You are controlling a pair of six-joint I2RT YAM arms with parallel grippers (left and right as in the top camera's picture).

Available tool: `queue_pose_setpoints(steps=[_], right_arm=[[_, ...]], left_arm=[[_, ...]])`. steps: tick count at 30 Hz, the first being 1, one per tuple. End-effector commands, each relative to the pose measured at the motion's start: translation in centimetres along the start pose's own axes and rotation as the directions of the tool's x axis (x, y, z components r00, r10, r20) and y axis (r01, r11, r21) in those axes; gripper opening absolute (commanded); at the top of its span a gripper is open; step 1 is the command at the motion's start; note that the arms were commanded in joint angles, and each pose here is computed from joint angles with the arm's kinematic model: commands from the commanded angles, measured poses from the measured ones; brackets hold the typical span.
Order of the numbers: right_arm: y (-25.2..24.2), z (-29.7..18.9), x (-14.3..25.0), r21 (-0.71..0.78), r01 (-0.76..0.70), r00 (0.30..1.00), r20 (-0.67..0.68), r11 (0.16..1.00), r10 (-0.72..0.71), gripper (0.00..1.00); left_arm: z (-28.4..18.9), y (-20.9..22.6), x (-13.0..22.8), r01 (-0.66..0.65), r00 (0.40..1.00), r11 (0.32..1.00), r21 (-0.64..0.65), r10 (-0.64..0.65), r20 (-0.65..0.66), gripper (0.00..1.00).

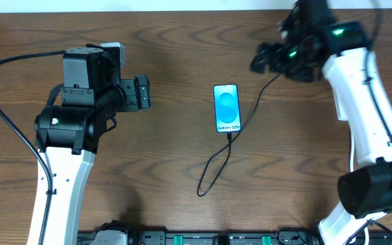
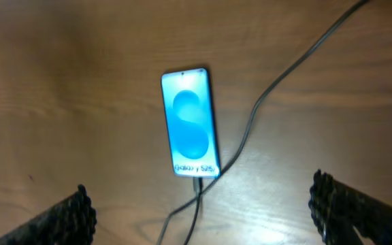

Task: Plug charger to phone and switch on socket
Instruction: 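Move the right gripper over the white power strip's switch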

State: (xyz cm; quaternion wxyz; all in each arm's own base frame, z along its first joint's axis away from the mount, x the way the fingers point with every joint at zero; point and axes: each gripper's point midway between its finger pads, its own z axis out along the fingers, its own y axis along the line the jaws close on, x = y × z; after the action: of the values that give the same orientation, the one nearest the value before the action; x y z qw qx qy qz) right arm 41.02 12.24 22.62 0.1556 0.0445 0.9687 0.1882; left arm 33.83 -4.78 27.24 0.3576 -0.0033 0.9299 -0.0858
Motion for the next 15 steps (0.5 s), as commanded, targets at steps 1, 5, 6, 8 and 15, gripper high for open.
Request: queue_pose_setpoints(steps=[1,5,6,8,15], right_arm=[[-1.7,-5.0,-2.1,0.012,0.025,0.995,0.099,1.0,-0.026,0.99],[-5.5,-8.2,-2.7,0.054,-0.034,0.992,0.127,0.998,0.027,0.99],[-6.6,-8.8,-2.9,0.063,-0.063,0.989,0.137,0.996,0.053,0.99],[-8.7,-9.9,-3.1,0.079,-0.119,0.982,0.153,0.99,0.106,0.99],[-16.0,-12.7,-2.5,0.142,-0.213,0.965,0.184,0.967,0.186,0.99]], left_arm=[[-0.2,0.3,-0.3,-0.015,1.0,1.0,-0.015,0.015,0.01,0.89],[-0.2,0.3,-0.3,-0.015,1.0,1.0,-0.015,0.015,0.01,0.89],[-0.2,0.3,-0.3,-0.015,1.0,1.0,-0.015,0.015,0.01,0.89],[-0.2,0.3,-0.3,-0.015,1.0,1.0,-0.015,0.015,0.01,0.9],[-0.2,0.3,-0.3,-0.015,1.0,1.0,-0.015,0.015,0.01,0.89]])
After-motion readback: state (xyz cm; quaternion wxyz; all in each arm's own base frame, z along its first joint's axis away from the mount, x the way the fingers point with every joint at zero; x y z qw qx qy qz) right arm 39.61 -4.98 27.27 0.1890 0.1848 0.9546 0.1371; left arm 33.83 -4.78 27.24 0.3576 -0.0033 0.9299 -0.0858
